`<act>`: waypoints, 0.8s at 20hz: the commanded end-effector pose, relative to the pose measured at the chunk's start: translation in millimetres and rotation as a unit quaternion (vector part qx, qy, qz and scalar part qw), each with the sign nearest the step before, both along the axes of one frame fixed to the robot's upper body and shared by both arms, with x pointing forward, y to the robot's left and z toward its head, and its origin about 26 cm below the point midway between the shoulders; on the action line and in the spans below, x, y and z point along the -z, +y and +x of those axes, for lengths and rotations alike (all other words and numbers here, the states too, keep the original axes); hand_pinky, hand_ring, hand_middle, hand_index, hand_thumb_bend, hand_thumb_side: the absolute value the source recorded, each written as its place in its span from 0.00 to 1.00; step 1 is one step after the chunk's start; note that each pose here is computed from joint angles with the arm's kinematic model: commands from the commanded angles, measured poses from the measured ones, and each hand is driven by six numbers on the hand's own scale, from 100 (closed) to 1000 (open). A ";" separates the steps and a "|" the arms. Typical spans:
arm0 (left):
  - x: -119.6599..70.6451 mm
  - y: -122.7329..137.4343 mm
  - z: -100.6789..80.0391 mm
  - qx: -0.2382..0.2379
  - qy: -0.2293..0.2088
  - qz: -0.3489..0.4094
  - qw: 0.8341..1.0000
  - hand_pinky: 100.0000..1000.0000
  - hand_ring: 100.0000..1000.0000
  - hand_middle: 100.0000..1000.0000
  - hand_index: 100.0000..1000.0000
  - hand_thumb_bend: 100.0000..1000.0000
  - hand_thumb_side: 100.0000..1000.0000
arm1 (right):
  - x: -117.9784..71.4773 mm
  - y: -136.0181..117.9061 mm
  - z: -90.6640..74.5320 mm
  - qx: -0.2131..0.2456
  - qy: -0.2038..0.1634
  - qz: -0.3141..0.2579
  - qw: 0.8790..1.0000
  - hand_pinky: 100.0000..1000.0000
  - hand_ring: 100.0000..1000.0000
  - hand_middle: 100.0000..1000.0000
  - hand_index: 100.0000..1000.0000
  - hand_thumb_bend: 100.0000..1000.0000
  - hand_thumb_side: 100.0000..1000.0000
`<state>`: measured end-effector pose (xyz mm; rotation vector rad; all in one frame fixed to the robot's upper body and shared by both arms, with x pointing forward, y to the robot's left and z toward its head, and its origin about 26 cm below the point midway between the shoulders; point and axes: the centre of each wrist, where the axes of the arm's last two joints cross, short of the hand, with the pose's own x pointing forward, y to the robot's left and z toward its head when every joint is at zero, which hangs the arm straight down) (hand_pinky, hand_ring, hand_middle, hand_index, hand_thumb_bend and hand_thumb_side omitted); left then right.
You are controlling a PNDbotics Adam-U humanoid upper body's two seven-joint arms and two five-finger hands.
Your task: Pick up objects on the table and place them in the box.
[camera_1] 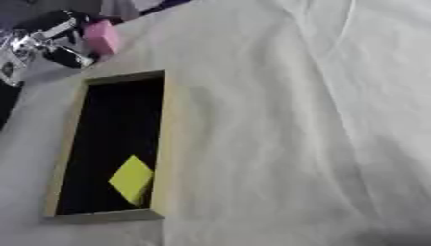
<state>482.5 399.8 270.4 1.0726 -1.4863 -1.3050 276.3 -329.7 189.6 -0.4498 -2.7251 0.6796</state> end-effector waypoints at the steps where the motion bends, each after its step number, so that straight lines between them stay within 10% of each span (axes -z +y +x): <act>1: -10.3 6.6 -3.4 -0.004 -0.017 0.002 1.000 0.42 0.52 0.62 0.73 0.16 0.00 | -2.4 -0.6 -2.1 0.006 -0.003 -0.006 1.000 0.89 1.00 0.48 0.83 0.00 0.60; 16: -37.6 -7.2 -9.0 0.018 -0.122 -0.018 0.992 0.34 0.36 0.53 0.67 0.08 0.00 | 6.8 -5.9 -7.2 0.015 0.024 0.005 1.000 0.89 1.00 0.49 0.83 0.00 0.60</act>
